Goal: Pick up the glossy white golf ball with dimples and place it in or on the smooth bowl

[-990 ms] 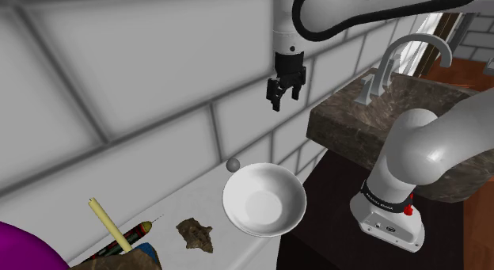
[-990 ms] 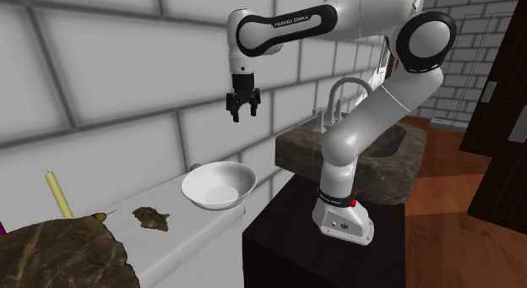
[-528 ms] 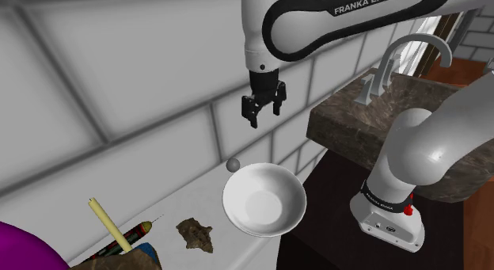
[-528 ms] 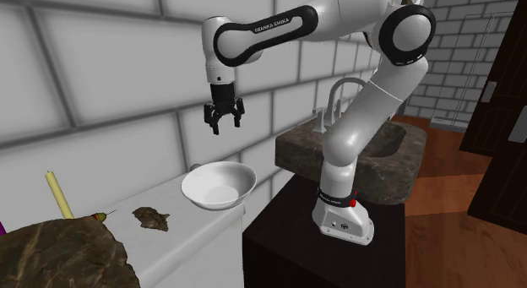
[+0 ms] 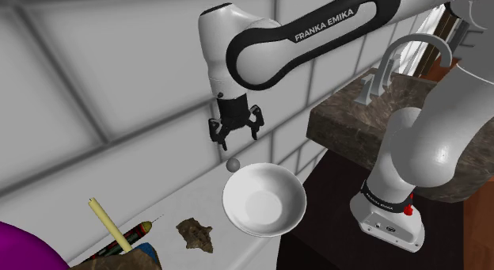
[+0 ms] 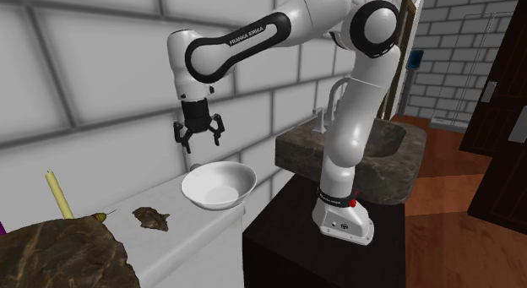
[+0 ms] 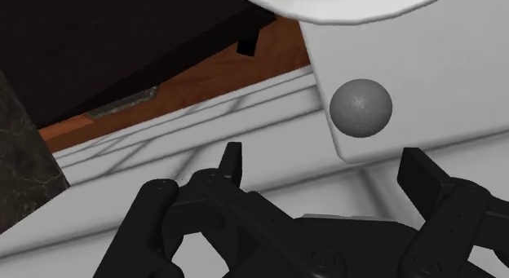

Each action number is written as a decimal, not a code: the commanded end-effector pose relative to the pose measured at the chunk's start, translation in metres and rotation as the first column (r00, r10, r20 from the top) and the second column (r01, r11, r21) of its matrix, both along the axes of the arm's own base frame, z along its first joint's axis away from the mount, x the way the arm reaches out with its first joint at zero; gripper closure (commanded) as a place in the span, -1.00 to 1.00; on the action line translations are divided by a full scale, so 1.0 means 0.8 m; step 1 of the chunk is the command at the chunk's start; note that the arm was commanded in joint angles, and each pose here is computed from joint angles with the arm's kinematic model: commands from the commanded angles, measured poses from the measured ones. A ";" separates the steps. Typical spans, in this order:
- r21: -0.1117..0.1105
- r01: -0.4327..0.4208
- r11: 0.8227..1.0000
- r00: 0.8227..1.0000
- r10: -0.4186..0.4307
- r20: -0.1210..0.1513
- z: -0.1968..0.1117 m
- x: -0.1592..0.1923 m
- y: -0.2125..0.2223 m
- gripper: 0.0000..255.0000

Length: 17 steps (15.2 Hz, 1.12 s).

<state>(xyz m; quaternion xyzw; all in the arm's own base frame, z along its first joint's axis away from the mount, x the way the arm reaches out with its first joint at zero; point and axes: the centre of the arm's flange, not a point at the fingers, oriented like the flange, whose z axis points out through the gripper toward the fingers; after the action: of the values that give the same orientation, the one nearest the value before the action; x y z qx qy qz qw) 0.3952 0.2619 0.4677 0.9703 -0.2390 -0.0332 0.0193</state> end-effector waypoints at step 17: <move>0.029 -0.341 0.940 0.940 0.341 -0.019 -0.076 0.010 0.044 -1.00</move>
<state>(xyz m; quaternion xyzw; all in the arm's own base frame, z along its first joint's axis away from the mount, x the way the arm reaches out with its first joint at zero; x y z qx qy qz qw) 0.4007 0.3020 0.4193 0.9661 -0.2559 -0.0312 0.0156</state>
